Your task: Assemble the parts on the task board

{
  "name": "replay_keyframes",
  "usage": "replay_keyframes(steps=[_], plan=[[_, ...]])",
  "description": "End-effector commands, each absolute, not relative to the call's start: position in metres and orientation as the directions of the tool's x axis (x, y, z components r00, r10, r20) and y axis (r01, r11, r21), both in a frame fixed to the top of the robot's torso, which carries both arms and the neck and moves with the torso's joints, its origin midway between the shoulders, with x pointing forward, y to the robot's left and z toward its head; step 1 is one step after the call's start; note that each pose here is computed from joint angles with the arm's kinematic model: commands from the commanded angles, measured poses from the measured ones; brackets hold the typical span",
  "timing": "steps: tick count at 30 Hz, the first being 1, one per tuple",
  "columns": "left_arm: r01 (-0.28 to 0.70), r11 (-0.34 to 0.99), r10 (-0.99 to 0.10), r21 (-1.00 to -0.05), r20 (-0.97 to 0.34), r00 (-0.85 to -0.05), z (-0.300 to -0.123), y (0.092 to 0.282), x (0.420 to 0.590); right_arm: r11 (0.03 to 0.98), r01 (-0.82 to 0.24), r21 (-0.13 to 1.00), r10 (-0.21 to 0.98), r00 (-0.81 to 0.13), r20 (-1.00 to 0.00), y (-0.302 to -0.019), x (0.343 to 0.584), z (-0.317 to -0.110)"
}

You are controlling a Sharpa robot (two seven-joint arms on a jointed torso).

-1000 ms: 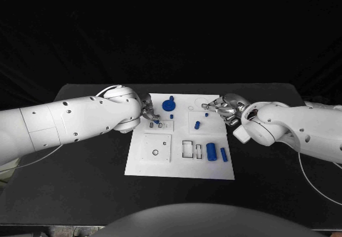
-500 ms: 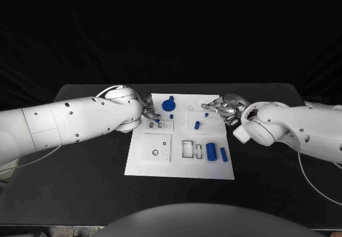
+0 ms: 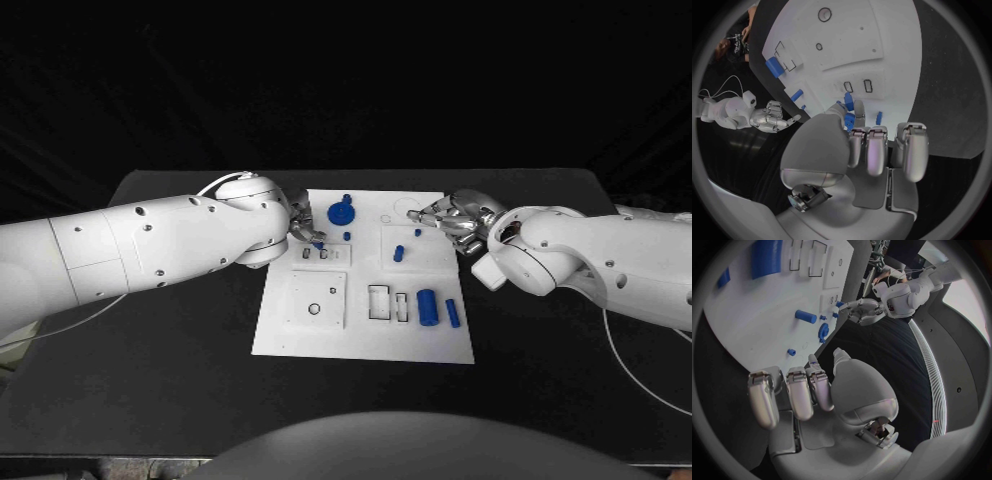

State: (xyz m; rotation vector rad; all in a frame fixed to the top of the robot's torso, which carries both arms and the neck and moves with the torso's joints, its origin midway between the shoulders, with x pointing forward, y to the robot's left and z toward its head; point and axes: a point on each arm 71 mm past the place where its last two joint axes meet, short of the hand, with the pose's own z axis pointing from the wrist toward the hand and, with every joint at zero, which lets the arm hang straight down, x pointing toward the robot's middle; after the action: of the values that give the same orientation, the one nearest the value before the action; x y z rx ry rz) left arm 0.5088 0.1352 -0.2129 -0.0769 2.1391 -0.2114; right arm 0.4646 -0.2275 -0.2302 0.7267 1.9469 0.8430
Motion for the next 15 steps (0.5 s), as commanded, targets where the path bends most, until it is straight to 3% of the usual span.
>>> replay_keyframes(steps=[1,15], plan=[[0.04,0.985,-0.115,-0.166,-0.818,-0.563,-0.2141,0.133,0.508,0.602,0.151,0.784,0.745,-0.461,-0.483,-0.2266,0.4643,-0.2303],[0.041,0.986,-0.112,-0.164,-0.816,-0.567,-0.2159,0.1297,0.5082,0.602,0.151,0.784,0.744,-0.462,-0.483,-0.226,0.4642,-0.2303]])
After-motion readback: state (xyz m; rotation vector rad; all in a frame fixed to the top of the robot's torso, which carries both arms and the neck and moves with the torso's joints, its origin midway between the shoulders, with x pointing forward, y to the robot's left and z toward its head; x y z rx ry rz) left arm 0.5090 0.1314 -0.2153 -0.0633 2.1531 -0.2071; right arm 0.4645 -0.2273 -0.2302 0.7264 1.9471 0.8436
